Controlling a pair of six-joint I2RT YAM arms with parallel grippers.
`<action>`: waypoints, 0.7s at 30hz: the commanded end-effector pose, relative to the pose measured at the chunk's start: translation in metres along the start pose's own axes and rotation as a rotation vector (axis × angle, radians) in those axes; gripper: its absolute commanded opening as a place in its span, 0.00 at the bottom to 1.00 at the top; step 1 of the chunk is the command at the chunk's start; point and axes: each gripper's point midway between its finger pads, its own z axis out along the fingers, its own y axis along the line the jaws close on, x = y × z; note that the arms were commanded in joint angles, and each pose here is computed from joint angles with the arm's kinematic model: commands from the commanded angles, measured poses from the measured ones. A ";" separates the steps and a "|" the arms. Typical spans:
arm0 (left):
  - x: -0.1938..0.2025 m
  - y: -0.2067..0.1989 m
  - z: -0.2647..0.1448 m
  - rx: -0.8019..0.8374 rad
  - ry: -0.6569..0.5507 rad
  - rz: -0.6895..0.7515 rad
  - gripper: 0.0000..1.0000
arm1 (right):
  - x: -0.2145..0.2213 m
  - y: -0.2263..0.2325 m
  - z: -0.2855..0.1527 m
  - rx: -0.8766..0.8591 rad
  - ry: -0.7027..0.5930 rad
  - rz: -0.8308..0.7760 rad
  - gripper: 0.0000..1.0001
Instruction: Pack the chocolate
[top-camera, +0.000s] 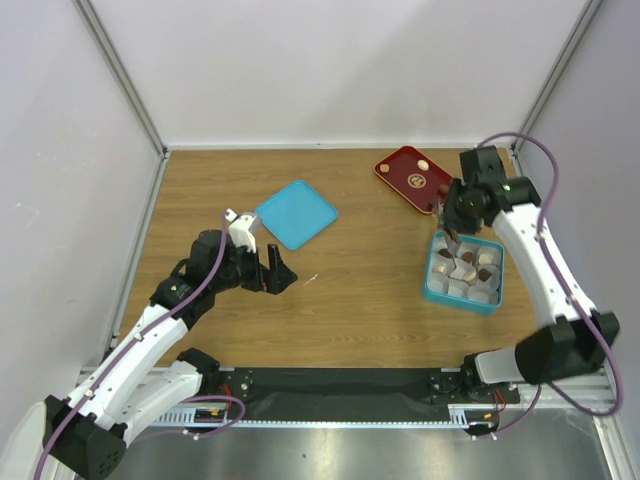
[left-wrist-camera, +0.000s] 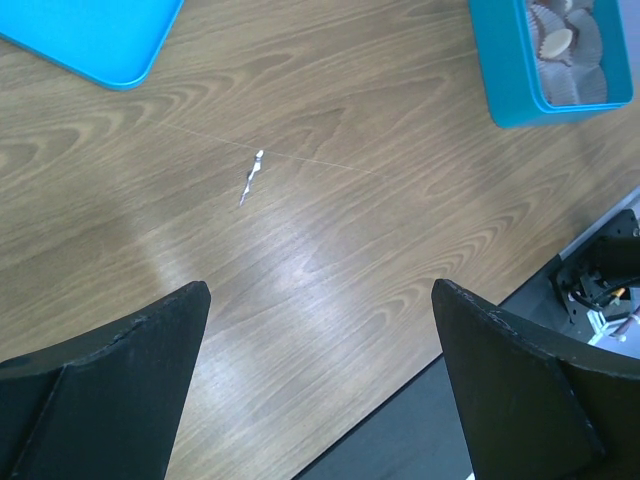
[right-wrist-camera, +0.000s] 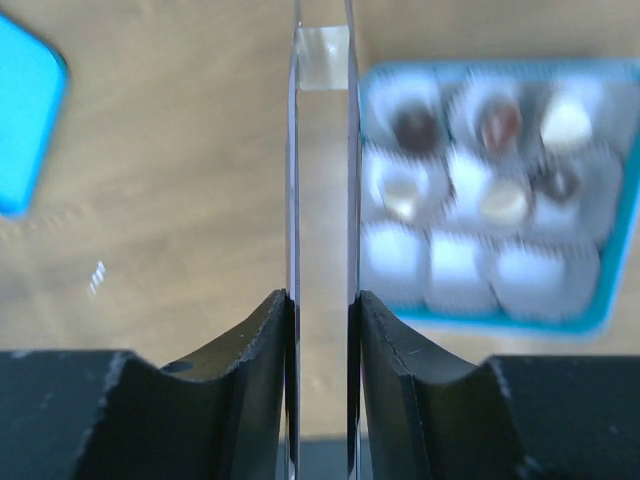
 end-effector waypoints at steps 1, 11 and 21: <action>-0.020 -0.016 -0.005 0.070 -0.056 0.040 1.00 | 0.029 -0.013 -0.029 -0.018 0.018 0.026 0.35; -0.020 -0.017 -0.005 0.079 -0.057 0.038 1.00 | 0.095 -0.040 -0.053 -0.016 0.083 0.072 0.36; -0.019 -0.013 -0.003 0.065 -0.048 0.031 1.00 | 0.138 -0.046 -0.049 -0.047 0.137 0.078 0.36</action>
